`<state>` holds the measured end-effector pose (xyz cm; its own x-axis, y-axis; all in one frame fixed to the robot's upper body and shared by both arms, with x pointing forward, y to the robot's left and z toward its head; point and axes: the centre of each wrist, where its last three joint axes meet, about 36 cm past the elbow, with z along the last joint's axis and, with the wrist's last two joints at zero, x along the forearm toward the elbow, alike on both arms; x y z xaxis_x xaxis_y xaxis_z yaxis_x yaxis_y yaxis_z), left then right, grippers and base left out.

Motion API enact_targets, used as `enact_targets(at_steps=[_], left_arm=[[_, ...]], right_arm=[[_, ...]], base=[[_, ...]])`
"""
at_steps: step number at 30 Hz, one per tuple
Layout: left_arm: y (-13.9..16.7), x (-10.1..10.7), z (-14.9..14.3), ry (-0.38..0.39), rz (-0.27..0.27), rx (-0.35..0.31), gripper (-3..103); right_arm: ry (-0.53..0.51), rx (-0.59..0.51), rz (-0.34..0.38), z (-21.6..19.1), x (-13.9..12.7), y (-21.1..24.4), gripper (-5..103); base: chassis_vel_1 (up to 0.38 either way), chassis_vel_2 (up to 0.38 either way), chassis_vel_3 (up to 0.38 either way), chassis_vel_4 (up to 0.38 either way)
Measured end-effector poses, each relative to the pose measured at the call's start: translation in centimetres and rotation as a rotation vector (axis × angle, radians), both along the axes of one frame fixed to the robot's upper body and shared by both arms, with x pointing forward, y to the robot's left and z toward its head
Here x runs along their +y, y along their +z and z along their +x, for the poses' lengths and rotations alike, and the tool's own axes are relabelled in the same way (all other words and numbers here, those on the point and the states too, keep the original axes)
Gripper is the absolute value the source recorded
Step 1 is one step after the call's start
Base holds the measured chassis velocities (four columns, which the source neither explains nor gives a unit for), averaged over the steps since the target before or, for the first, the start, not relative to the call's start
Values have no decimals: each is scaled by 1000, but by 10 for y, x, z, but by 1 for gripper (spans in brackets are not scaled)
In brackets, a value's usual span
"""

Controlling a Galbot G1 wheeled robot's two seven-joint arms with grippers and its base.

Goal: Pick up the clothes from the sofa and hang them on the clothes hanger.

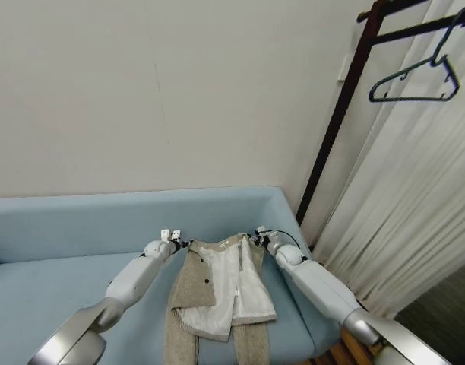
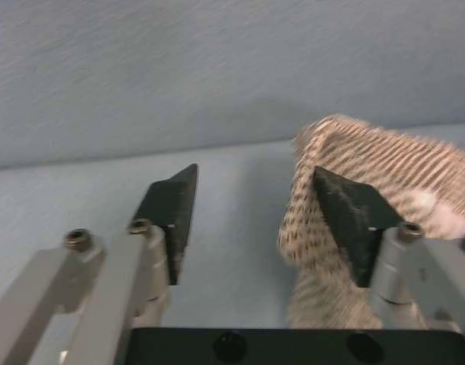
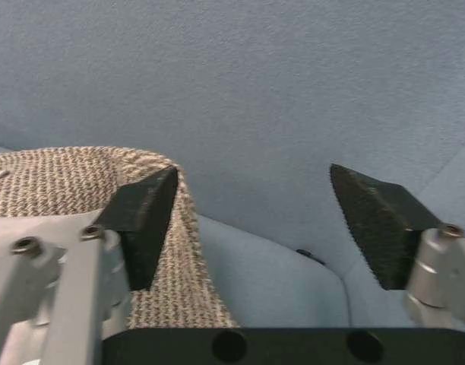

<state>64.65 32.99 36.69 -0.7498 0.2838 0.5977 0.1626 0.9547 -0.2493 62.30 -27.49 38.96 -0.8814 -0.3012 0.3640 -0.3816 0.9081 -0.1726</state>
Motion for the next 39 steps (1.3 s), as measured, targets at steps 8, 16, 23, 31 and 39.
enact_targets(at_steps=[8,16,23,31,39], left_arm=[[-1,42,-26,59,-51,-60,83],[50,54,-77,-26,-99,-167,100],[89,15,-117,-111,-173,-190,100],[93,-56,-202,-217,57,-278,100],[65,-71,-303,-336,290,-333,100]], right_arm=[[11,-30,52,-22,-1,25,96],[42,-83,116,-58,4,64,100],[31,-99,146,-91,-14,93,100],[51,-102,137,-140,-30,110,100],[49,-130,150,-157,-33,139,100]], base=[[0,0,0,0],[0,0,0,0],[0,0,0,0],[0,0,0,0],[0,0,0,0]])
